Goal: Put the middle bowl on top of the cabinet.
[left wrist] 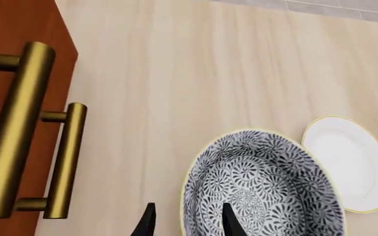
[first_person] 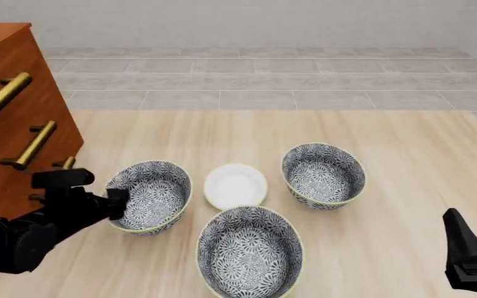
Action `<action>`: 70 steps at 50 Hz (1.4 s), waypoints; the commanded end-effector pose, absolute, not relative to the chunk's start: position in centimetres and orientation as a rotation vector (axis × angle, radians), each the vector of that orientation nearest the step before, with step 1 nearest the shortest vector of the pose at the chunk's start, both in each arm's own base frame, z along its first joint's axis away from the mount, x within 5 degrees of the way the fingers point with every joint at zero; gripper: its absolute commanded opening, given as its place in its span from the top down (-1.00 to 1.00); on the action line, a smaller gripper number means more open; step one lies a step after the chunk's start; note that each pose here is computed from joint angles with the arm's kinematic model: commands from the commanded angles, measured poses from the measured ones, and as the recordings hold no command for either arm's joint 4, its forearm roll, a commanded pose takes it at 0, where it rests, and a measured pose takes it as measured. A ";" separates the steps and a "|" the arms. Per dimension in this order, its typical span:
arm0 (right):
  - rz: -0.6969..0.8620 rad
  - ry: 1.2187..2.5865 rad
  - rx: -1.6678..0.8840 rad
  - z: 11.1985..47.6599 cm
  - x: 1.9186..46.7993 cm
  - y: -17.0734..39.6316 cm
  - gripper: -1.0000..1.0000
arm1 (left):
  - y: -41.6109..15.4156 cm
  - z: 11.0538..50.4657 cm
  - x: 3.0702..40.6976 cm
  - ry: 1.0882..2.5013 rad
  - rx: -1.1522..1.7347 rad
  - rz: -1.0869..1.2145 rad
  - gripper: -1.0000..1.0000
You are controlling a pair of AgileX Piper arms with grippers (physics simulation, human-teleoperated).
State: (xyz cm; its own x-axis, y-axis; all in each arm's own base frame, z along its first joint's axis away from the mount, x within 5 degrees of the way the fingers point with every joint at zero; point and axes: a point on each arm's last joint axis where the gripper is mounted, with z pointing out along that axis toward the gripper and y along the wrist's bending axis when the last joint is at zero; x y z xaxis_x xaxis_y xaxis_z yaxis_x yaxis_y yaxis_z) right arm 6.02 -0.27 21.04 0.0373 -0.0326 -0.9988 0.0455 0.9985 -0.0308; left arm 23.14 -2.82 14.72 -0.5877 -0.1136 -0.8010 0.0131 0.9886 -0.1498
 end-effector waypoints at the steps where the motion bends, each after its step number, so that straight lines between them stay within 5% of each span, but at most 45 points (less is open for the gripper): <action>1: -0.062 1.534 0.010 21.1 6.1 -0.3 -1.00 | -2.9 14.0 23.4 2.203 -0.069 -0.173 -1.00; 36: -0.063 1.536 0.010 21.1 6.2 -0.3 -1.00 | -3.3 12.2 24.2 2.240 -0.075 -0.183 -1.00; 37: -0.064 1.535 0.011 21.1 6.2 -0.3 -1.00 | -3.4 12.2 24.2 2.240 -0.072 -0.187 1.00; 70: -0.066 1.537 0.017 21.1 6.2 -0.3 -1.00 | -3.4 16.1 21.8 2.128 -0.079 -0.228 1.00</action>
State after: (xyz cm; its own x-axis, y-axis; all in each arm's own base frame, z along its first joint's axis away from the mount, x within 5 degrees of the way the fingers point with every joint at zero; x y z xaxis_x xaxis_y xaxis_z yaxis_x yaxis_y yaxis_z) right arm 6.16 -0.32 21.05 0.0328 -0.0337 -0.9989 0.0523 0.9981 -0.0320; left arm 23.05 -3.46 14.72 -0.5692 -0.1579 -0.8069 0.0093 0.9801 -0.1983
